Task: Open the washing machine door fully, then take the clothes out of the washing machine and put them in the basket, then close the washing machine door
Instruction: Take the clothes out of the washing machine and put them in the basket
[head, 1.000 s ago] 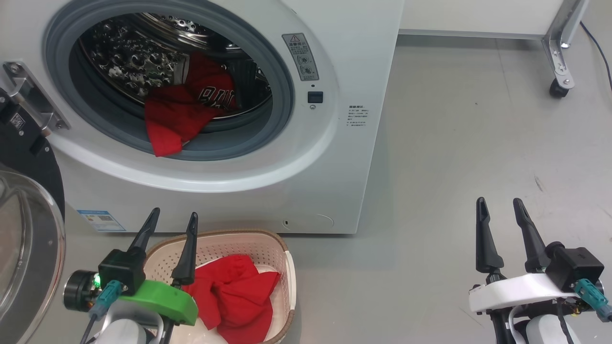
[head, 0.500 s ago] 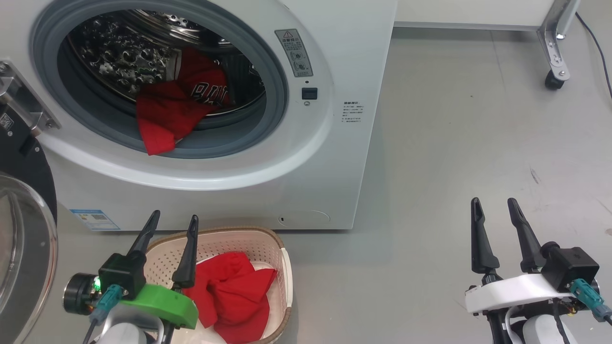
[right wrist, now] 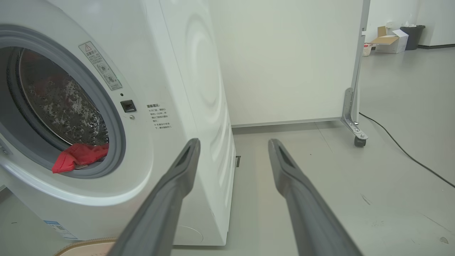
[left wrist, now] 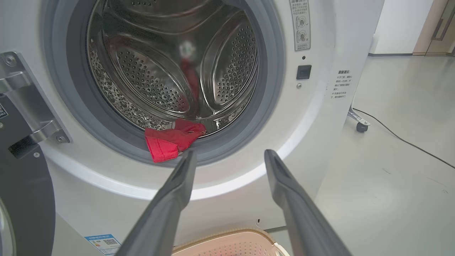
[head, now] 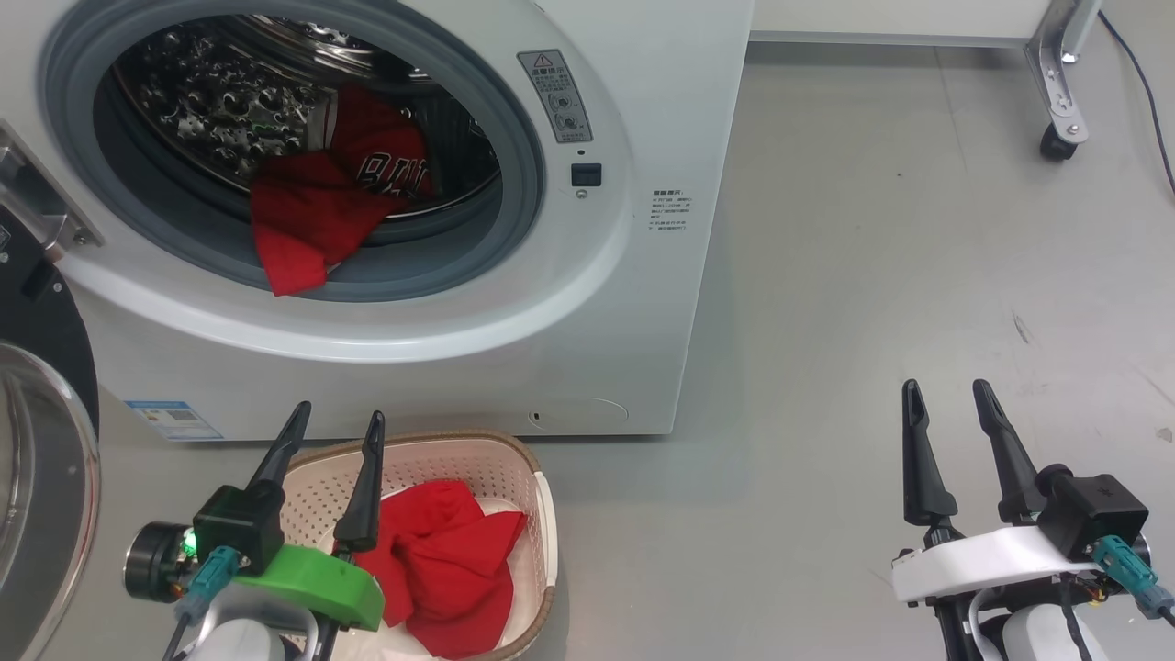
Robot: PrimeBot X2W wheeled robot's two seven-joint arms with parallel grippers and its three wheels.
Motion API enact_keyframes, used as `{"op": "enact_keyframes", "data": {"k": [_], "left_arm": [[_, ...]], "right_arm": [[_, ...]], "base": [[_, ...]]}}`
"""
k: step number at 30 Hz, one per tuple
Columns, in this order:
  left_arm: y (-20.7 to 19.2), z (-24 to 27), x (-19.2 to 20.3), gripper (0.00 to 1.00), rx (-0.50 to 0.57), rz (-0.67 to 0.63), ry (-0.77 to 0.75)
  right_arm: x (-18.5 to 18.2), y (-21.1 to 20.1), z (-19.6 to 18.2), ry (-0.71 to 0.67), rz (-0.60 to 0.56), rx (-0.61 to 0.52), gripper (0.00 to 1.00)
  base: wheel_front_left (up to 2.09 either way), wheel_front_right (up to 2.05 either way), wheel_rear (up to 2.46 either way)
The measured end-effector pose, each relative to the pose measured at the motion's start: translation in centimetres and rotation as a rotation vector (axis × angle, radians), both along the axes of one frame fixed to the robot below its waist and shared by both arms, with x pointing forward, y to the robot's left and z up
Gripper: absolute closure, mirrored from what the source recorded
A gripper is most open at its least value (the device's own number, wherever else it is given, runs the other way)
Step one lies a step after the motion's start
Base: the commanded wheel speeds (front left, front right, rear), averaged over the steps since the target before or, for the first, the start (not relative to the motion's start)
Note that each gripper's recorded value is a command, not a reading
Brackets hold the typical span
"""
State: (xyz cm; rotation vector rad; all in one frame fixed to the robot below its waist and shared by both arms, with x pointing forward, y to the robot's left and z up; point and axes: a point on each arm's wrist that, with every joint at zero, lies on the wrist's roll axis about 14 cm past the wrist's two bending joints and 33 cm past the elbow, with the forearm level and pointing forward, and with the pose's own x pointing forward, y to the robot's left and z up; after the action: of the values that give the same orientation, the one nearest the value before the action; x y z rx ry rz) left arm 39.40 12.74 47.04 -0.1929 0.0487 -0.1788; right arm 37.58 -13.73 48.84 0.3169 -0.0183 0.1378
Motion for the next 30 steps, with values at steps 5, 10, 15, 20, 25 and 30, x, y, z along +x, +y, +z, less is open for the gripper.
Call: {"op": "enact_keyframes", "data": {"k": [5,10,15,20,25,30], "left_arm": [[-0.1,-0.3,0.2,0.0,-0.003,-0.003,0.007],[-0.2,-0.6,0.5,0.0,-0.009,0.0,0.012],[-0.3,-1.4,0.8,0.0,-0.01,-0.004,0.034],[-0.6,-2.7,1.3,0.0,0.006,-0.02,0.064],[-0.5,-3.2,3.2,0.0,0.071,-0.055,0.052],[0.1,-3.8,6.0,0.0,0.109,-0.066,0.058]], "right_arm": [[0.2,-0.1,-0.3,0.007,-0.002,0.0,0.0],[0.4,0.0,-0.7,0.019,-0.001,0.002,0.0],[0.6,0.3,-1.5,0.043,0.007,0.004,0.0],[0.9,0.5,-2.5,0.07,0.014,0.007,0.0],[1.6,0.7,-3.4,0.092,0.018,0.011,0.0],[2.3,0.7,-4.2,0.112,0.015,0.021,0.0]], "base": [[0.0,0.0,0.0],[0.0,0.0,0.0],[0.0,0.0,0.0],[0.0,0.0,0.0],[0.0,0.0,0.0],[0.0,0.0,0.0]]}}
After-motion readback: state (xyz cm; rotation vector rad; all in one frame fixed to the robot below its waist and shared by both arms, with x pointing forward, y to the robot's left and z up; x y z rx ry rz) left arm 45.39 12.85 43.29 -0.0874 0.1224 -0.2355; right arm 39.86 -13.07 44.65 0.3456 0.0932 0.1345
